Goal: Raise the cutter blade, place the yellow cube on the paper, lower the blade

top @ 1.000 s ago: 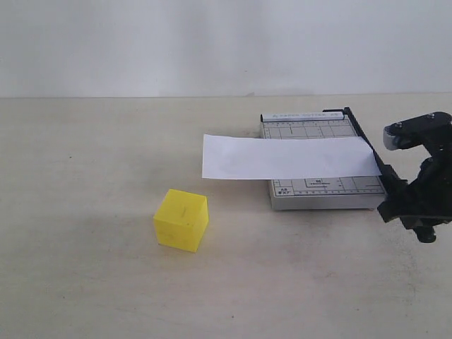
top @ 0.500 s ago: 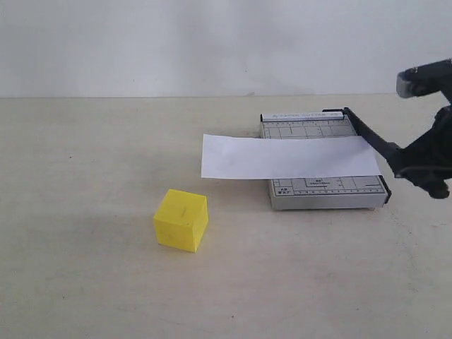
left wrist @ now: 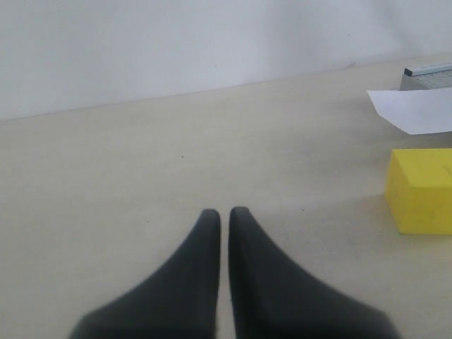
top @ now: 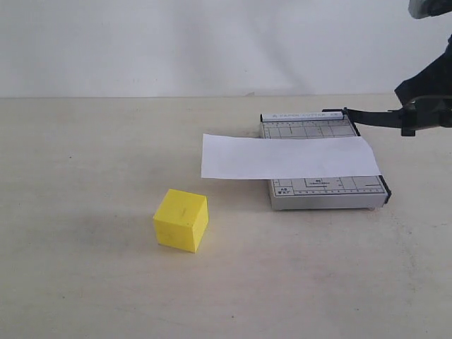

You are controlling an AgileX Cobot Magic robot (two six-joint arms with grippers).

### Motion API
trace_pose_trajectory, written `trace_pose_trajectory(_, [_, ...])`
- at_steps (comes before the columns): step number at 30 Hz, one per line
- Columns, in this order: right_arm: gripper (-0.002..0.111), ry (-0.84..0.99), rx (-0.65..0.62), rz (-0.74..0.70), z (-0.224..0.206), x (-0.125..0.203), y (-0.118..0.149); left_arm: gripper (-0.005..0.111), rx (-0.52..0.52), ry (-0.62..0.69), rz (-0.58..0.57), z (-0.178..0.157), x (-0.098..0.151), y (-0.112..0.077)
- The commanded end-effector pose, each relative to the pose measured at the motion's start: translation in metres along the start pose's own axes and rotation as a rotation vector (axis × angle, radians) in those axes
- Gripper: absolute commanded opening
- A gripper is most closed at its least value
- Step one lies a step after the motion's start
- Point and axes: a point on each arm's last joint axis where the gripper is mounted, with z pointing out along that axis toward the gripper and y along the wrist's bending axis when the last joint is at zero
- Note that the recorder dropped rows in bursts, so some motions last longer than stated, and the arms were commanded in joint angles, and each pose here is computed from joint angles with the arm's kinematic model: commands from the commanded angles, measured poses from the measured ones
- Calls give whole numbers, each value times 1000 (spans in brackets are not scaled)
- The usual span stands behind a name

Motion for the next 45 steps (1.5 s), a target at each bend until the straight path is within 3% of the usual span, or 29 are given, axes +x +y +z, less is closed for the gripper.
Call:
trace_pose_trajectory(1, [5, -94, -14, -12, -9, -12, 3, 4, -2, -14, 2, 0, -1, 0])
trace_pose_trajectory(3, [27, -79, -24, -23, -9, -10, 4, 4, -2, -14, 2, 0, -1, 0])
trace_pose_trajectory(4, [50, -77, -27, -22, -9, -10, 4, 4, -2, -14, 2, 0, -1, 0])
trace_pose_trajectory(6, [67, -77, -27, -20, -9, -10, 4, 4, -2, -14, 2, 0, -1, 0])
trace_pose_trajectory(7, [67, -77, -27, -19, -9, -10, 4, 4, -2, -14, 2, 0, -1, 0])
trace_pose_trajectory(12, [53, -127, -16, -9, -16, -13, 4, 4, -2, -14, 2, 0, -1, 0])
trace_pose_trajectory(18, [52, -347, -9, 27, -67, -16, 9, 4, -2, -14, 2, 0, -1, 0])
trace_pose_trajectory(25, [48, -594, -27, 31, -124, 44, 32, 4, -2, -14, 2, 0, -1, 0])
trace_pose_trajectory(27, [38, -615, -37, 57, -125, 69, 39, 4, -2, -14, 2, 0, -1, 0])
trace_pose_trajectory(31, [2, -612, -57, 113, -111, 125, 53, 4, -2, -14, 2, 0, -1, 0])
trace_pose_trajectory(37, [0, -544, -73, 204, -69, 187, 66, 4, -2, -14, 2, 0, -1, 0])
trace_pose_trajectory(45, [0, -597, -32, 273, -55, 200, 64, 4, -2, -14, 2, 0, -1, 0])
